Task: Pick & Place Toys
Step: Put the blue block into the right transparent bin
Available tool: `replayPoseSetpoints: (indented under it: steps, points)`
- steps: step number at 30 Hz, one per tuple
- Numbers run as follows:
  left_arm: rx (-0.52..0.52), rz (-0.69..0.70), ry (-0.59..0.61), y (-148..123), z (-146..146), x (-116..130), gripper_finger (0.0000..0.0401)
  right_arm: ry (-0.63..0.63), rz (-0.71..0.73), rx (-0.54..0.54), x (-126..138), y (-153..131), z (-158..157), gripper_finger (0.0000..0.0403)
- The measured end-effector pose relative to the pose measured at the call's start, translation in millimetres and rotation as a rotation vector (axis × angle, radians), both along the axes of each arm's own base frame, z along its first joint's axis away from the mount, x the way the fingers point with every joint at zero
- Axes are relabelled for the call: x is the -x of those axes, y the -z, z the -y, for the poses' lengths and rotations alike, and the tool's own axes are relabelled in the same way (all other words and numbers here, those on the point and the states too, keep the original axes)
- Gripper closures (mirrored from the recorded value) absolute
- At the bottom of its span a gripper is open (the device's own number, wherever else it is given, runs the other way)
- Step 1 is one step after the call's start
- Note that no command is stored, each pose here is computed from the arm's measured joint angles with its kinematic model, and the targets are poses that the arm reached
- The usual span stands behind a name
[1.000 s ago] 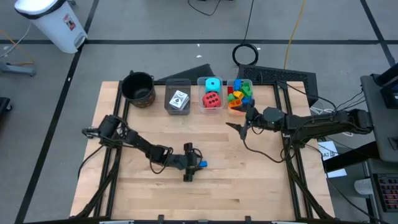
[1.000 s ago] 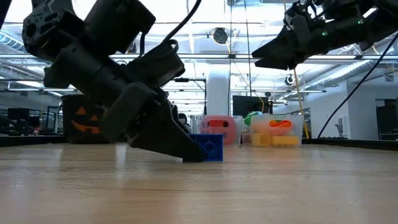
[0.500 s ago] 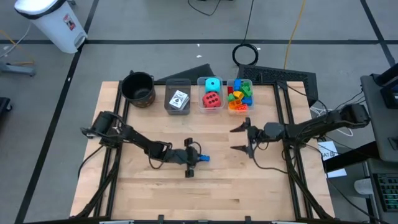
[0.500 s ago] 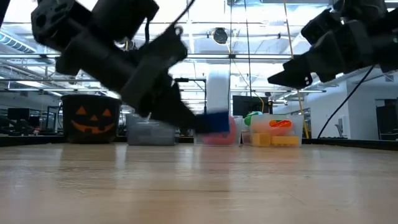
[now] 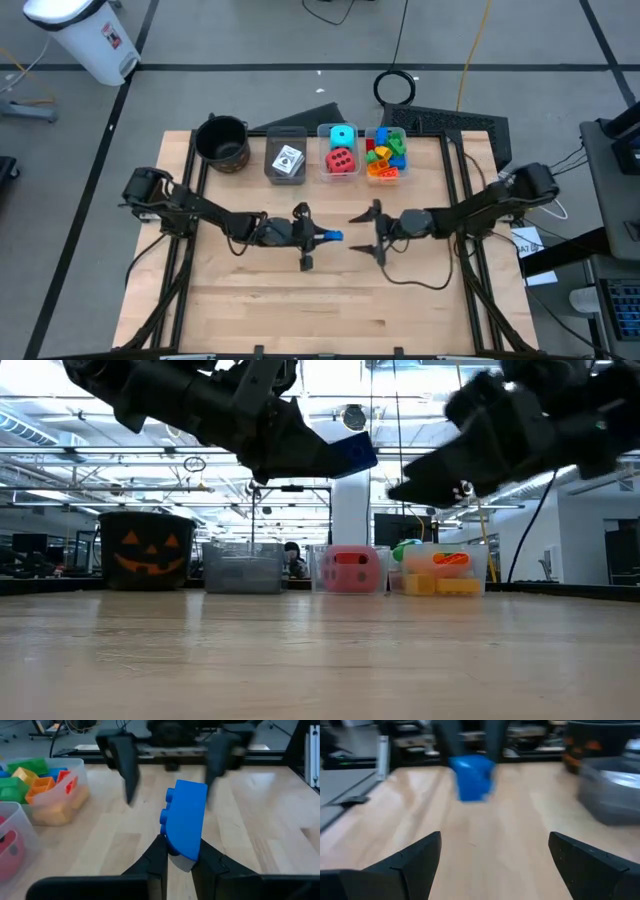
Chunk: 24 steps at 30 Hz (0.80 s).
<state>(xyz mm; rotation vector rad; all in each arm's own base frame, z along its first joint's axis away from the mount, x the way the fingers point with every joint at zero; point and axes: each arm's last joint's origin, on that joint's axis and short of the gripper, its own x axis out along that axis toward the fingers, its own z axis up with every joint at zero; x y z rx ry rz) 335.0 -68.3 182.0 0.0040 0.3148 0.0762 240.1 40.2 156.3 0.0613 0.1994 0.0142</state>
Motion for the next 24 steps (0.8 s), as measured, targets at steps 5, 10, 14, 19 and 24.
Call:
replayPoseSetpoints:
  steps: [5, 10, 14, 19, 24]
  points:
    - [0.009, -0.033, -0.004, 3, 0, 1, 0.0348, -0.028, 0.021, 0.0, -34, -8, -6, 0.0064]
    - [0.019, -0.047, -0.01, 5, 0, 2, 0.0346, -0.006, 0.012, -0.004, -53, -12, -3, 0.0075]
    - [0.017, -0.049, -0.009, 5, 0, 2, 0.0347, -0.003, 0.004, -0.003, -57, -10, -3, 0.0108]
    - [0.02, -0.06, -0.013, 6, 0, 2, 0.0347, -0.006, 0.011, -0.005, -57, -10, -4, 0.0182]
    - [0.019, -0.053, -0.022, 5, 0, 2, 0.0343, -0.017, 0.001, -0.004, -57, -10, -6, 0.0276]
